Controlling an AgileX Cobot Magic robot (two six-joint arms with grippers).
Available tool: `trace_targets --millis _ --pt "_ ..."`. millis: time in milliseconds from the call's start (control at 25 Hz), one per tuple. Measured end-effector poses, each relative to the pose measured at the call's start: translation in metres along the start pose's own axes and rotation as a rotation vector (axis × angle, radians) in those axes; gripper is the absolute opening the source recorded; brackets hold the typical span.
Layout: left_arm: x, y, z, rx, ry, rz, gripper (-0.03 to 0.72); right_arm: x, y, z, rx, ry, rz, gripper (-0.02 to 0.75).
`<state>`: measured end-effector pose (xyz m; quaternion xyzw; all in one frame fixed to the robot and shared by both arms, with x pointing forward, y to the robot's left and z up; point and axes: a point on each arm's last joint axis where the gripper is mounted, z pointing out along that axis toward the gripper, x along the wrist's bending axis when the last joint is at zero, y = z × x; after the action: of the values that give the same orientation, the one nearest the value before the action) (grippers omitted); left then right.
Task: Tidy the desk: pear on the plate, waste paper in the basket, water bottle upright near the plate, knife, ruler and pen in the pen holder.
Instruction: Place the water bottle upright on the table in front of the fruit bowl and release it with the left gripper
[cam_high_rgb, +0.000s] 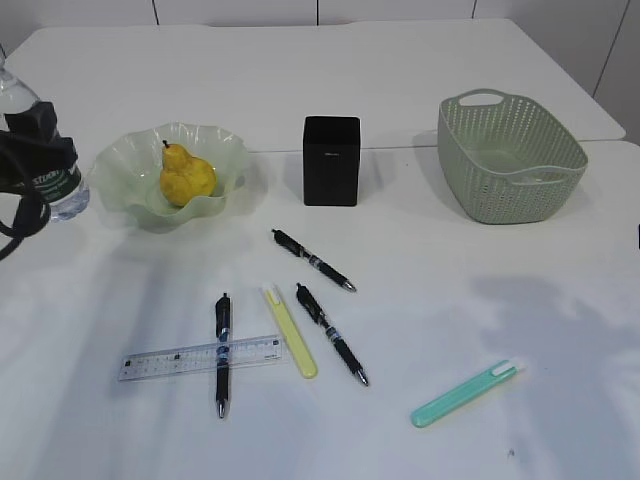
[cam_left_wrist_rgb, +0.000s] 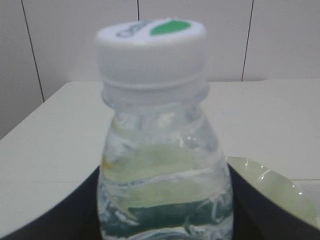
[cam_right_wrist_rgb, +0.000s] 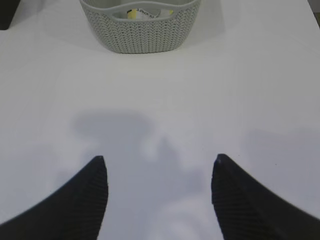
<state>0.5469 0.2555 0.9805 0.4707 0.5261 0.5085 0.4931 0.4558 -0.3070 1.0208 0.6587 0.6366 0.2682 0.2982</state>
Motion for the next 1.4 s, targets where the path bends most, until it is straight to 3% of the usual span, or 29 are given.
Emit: trace_targets --millis 400,840,1400 --pt "-0.013 -0.043 0.009 0.073 -0.122 0.028 0.377 0.0 0.0 0.0 -0.002 -0.004 -0.015 0.512" --pt "-0.013 -0.079 0.012 0.175 -0.125 0.055 0.377 0.0 0.0 0.0 -0.002 -0.005 -0.018 0.512" --pt "-0.012 -0.09 0.014 0.161 -0.121 0.063 0.377 -0.001 0.0 0.0 -0.002 -0.006 -0.019 0.512"
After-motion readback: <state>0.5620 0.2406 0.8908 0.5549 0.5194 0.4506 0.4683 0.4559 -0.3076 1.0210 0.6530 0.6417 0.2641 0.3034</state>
